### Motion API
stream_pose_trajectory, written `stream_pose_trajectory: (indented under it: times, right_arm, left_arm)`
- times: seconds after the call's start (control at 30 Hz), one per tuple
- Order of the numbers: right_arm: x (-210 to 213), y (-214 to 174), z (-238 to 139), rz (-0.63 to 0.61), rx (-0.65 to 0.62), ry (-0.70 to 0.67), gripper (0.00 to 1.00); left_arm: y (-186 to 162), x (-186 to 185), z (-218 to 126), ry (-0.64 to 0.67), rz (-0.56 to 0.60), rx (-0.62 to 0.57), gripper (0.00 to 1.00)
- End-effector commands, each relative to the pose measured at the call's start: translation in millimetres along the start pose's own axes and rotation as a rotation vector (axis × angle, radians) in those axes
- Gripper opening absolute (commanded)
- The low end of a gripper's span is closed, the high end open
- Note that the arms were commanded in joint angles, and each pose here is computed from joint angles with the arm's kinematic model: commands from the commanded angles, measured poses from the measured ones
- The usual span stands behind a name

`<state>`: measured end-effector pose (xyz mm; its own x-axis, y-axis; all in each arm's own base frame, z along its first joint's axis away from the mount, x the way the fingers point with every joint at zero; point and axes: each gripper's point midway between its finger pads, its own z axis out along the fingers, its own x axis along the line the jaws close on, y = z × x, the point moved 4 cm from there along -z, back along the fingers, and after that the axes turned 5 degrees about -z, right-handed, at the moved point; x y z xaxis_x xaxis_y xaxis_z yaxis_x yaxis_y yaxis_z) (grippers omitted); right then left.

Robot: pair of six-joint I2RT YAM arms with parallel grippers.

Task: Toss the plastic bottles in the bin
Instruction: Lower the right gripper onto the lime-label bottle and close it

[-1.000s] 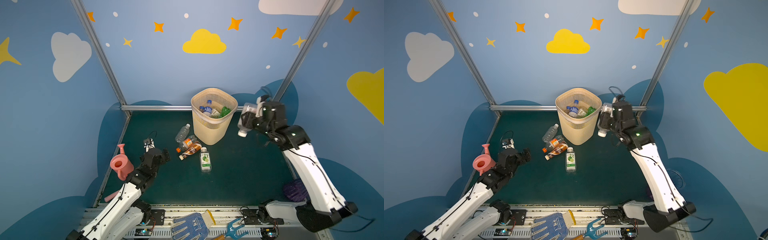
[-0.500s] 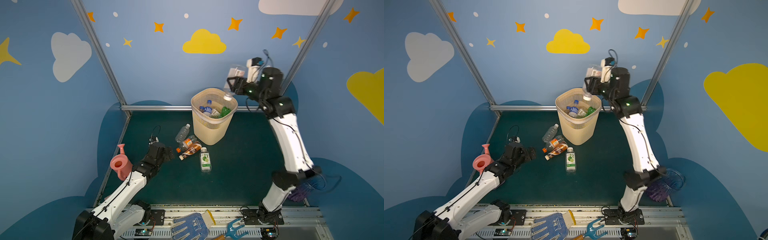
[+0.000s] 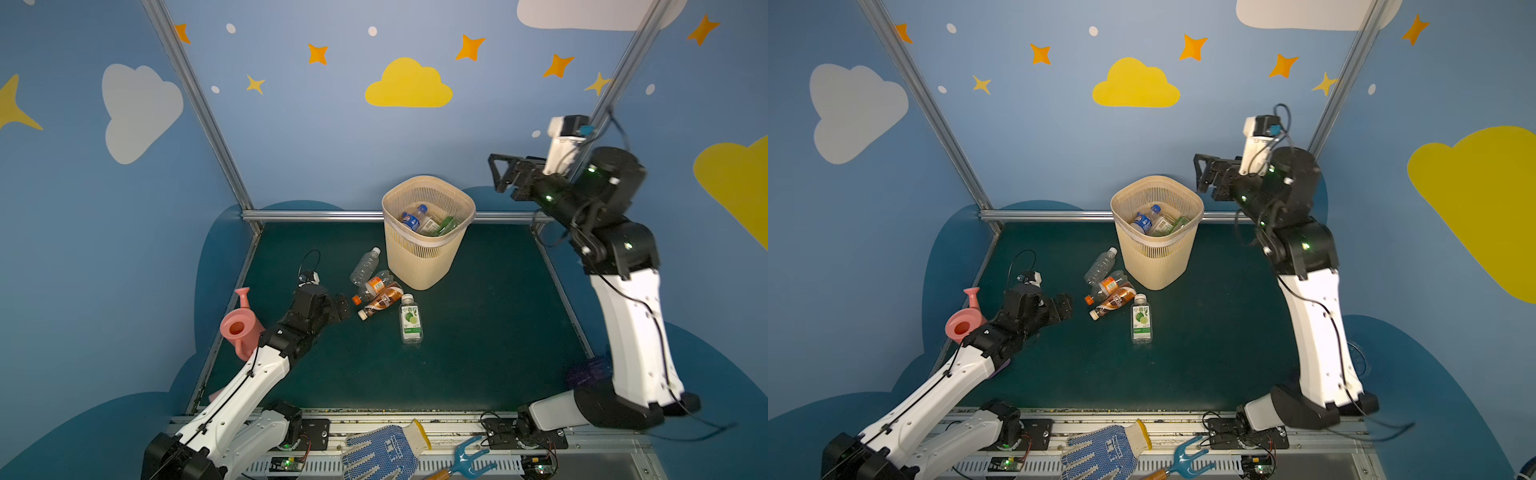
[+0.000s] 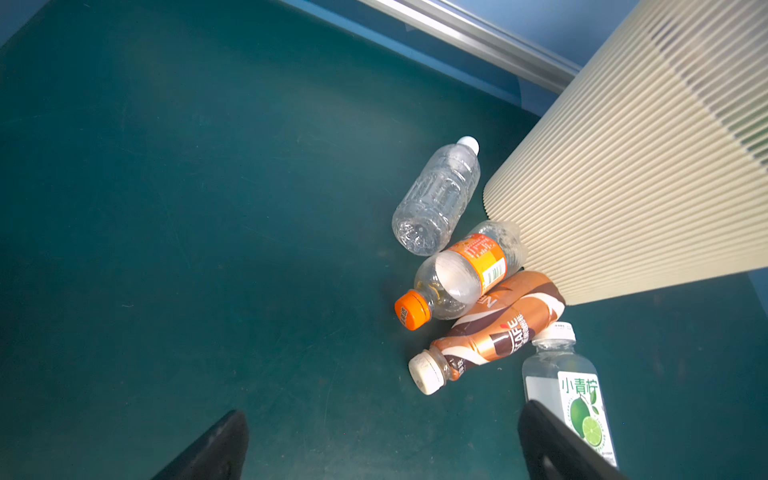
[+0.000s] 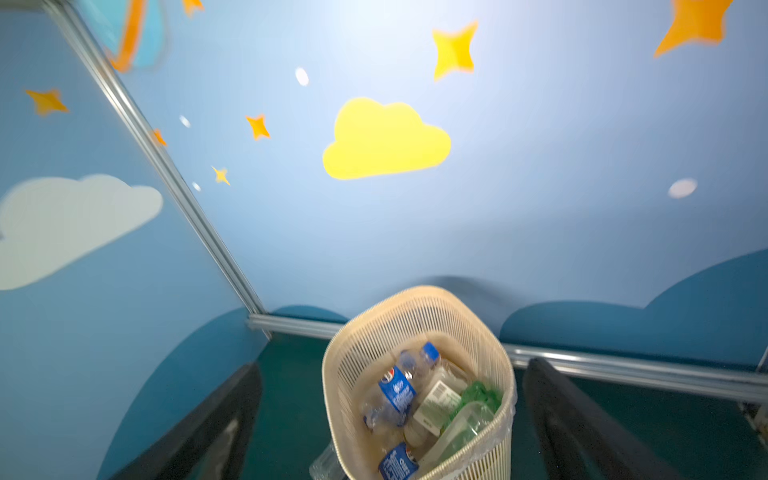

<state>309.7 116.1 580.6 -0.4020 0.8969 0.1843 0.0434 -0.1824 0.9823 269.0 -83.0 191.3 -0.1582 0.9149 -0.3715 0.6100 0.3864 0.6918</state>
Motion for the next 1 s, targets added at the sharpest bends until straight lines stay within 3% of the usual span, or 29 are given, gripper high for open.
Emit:
stream_pose_trajectory:
  times: [0.0, 0.17, 0.3, 0.4, 0.47, 0.73, 0.97]
  right_arm:
    - [-30, -59, 24, 0.048, 0.127, -0.096, 0.98]
    - [-58, -128, 1, 0.166, 0.232, -0.184, 0.98]
    - [-69, -206, -16, 0.271, 0.380, -0.240, 0.98]
    - [-70, -271, -28, 0.322, 0.511, -0.270, 0.98]
    - [-61, -309, -34, 0.351, 0.599, -0.271, 0.98]
    - [-3, -412, -26, 0.324, 0.850, -0.235, 0.98]
    - [48, -454, 4, 0.219, 0.999, -0.176, 0.98]
  left_arm:
    - [-3, -9, 0, -0.014, 0.085, 0.034, 1.00]
    - [-13, -26, 7, -0.007, 0.205, 0.085, 1.00]
    - [-23, -39, 16, 0.003, 0.284, 0.133, 1.00]
    - [-28, -43, 23, 0.019, 0.291, 0.165, 1.00]
    - [-24, -37, 24, 0.076, 0.231, 0.147, 1.00]
    - [-19, -26, 22, 0.064, 0.143, 0.069, 1.00]
    - [-19, -7, 18, 0.128, 0.108, 0.063, 1.00]
